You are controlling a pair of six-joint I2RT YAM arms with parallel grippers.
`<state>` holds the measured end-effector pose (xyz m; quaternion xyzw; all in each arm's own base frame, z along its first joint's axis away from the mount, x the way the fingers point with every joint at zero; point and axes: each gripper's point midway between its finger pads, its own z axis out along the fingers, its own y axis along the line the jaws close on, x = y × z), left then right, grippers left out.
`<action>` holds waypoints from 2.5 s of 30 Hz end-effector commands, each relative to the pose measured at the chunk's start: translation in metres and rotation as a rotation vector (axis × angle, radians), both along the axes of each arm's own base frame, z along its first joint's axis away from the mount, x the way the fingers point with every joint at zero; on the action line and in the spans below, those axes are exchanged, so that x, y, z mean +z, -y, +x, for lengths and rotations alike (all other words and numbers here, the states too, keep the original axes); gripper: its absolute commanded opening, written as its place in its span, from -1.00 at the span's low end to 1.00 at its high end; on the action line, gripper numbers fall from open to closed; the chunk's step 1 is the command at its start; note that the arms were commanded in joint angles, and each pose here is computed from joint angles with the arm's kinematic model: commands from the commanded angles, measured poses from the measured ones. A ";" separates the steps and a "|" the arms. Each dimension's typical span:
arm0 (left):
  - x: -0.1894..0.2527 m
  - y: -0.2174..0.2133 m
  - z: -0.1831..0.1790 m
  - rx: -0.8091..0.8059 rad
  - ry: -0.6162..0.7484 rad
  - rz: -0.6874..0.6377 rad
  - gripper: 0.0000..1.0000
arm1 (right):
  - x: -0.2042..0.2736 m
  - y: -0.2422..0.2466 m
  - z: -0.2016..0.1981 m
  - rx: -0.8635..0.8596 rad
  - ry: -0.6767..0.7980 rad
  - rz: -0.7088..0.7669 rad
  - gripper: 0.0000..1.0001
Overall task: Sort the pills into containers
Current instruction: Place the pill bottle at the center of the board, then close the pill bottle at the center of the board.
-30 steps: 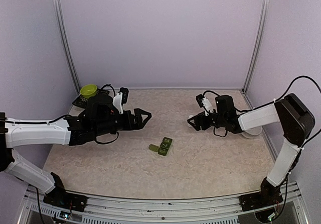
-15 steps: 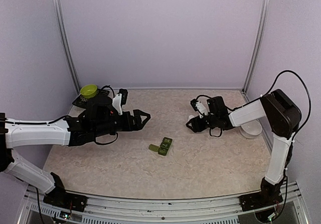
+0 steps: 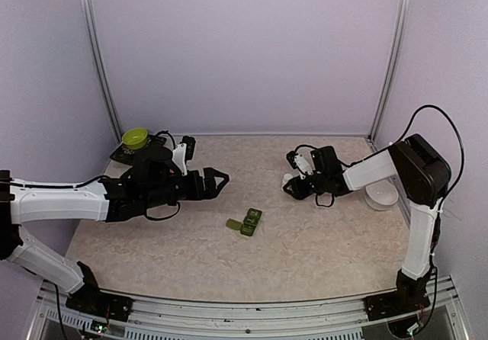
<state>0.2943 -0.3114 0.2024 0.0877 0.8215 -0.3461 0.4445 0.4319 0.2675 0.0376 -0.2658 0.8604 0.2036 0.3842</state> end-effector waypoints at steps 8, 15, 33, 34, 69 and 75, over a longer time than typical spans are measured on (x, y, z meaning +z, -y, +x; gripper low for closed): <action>-0.018 0.007 0.014 -0.002 0.012 0.078 0.97 | 0.006 -0.008 -0.021 0.074 0.001 0.000 -0.37; -0.022 0.022 0.021 -0.028 0.014 0.085 0.97 | 0.014 -0.008 -0.053 0.092 0.002 -0.028 -0.37; -0.018 0.069 0.006 -0.139 0.114 0.146 0.98 | 0.003 -0.008 -0.142 0.137 -0.046 -0.125 -0.35; -0.018 0.071 0.005 -0.143 0.128 0.155 0.98 | 0.002 -0.007 -0.145 0.133 -0.049 -0.131 -0.34; -0.115 0.206 -0.016 -0.603 -0.002 0.542 0.80 | 0.112 0.122 -0.182 -0.461 0.027 0.095 1.00; -0.134 0.212 -0.012 -0.624 -0.044 0.574 0.61 | 0.113 0.122 -0.184 -0.459 0.025 0.112 1.00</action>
